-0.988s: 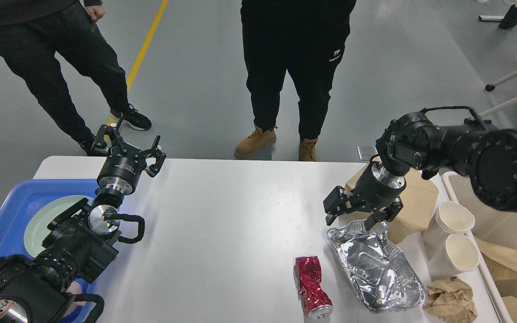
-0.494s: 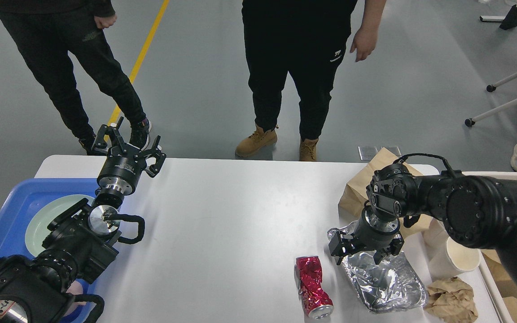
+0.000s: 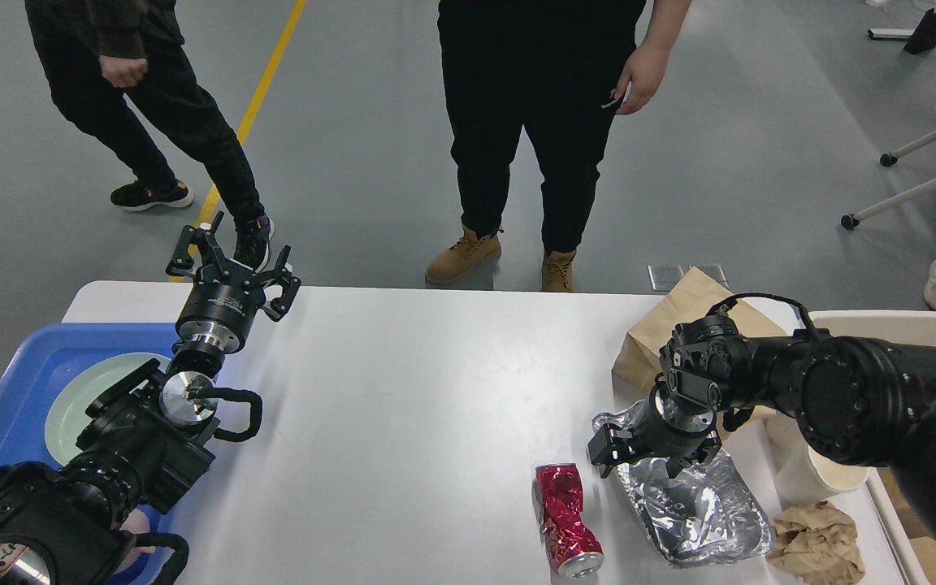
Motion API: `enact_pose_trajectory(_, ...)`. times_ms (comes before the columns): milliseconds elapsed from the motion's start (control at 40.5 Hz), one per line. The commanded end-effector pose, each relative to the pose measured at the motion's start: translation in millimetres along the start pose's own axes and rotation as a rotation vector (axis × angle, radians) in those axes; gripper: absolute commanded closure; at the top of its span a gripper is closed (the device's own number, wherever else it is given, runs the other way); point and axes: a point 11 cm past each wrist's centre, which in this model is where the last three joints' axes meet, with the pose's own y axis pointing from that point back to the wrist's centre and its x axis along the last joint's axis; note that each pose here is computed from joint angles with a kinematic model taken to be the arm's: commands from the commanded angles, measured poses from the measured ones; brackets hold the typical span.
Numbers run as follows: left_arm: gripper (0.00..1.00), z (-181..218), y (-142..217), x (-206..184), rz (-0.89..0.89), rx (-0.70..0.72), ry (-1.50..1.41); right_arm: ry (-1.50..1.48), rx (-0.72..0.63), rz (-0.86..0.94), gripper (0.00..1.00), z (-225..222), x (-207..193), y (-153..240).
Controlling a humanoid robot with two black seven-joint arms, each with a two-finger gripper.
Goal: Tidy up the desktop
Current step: 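Lower the right gripper and grasp the crumpled silver foil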
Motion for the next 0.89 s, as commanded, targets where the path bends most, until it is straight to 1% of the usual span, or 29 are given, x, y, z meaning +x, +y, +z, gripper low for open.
enact_pose_trajectory(0, 0.04, -0.2, 0.3, 0.4, 0.001, 0.000, 0.000, -0.001, 0.006, 0.015, 0.01, -1.2, 0.6, -0.7)
enact_pose_trajectory(99, 0.04, 0.1, -0.2, -0.3, -0.001, 0.000, 0.000, -0.004, 0.007, 0.018, 0.02, -0.4, -0.3, -2.2)
enact_pose_trajectory(222, 0.04, 0.1, -0.2, -0.3, -0.001, 0.000, 0.000, -0.002, 0.008, 0.027, 0.05, -0.9, 0.3, -3.0)
enact_pose_trajectory(247, 0.04, -0.2, 0.3, 0.4, 0.001, 0.000, 0.000, 0.000, 0.007, 0.030, 0.07, -0.8, 0.6, -3.0)
enact_pose_trajectory(272, 0.04, 0.1, -0.2, -0.3, -0.001, 0.000, 0.000, -0.001, 0.008, 0.031, 0.11, -0.9, 0.8, -3.0)
enact_pose_trajectory(371, 0.04, 0.1, -0.2, -0.3, -0.001, 0.000, 0.000, 0.000, 0.007, 0.033, 0.39, -0.6, 1.0, -2.3)
enact_pose_trajectory(420, 0.04, 0.1, -0.2, -0.3, -0.001, 0.000, 0.000, -0.001, 0.006, 0.024, 0.57, 0.2, -1.6, -3.5)
enact_pose_trajectory(445, 0.04, 0.1, -0.2, -0.3, -0.001, 0.000, 0.000, -0.002, 0.006, 0.011, 0.75, 0.4, -4.6, -4.3)
enact_pose_trajectory(469, 0.04, 0.1, -0.2, -0.3, -0.001, 0.000, 0.000, -0.004, 0.007, 0.002, 0.82, 0.8, -7.3, -5.4)
enact_pose_trajectory(494, 0.04, 0.1, -0.2, -0.3, -0.001, 0.000, 0.000, -0.006, 0.006, -0.012, 1.00, 1.9, -11.3, -6.7)
enact_pose_trajectory(618, 0.04, 0.1, -0.2, -0.3, -0.001, 0.000, 0.000, -0.012, 0.006, -0.029, 1.00, 4.3, -16.2, -8.6)
enact_pose_trajectory(865, 0.04, 0.1, -0.2, -0.3, -0.001, 0.000, 0.000, -0.013, 0.009, -0.017, 1.00, 3.9, -11.6, -3.5)
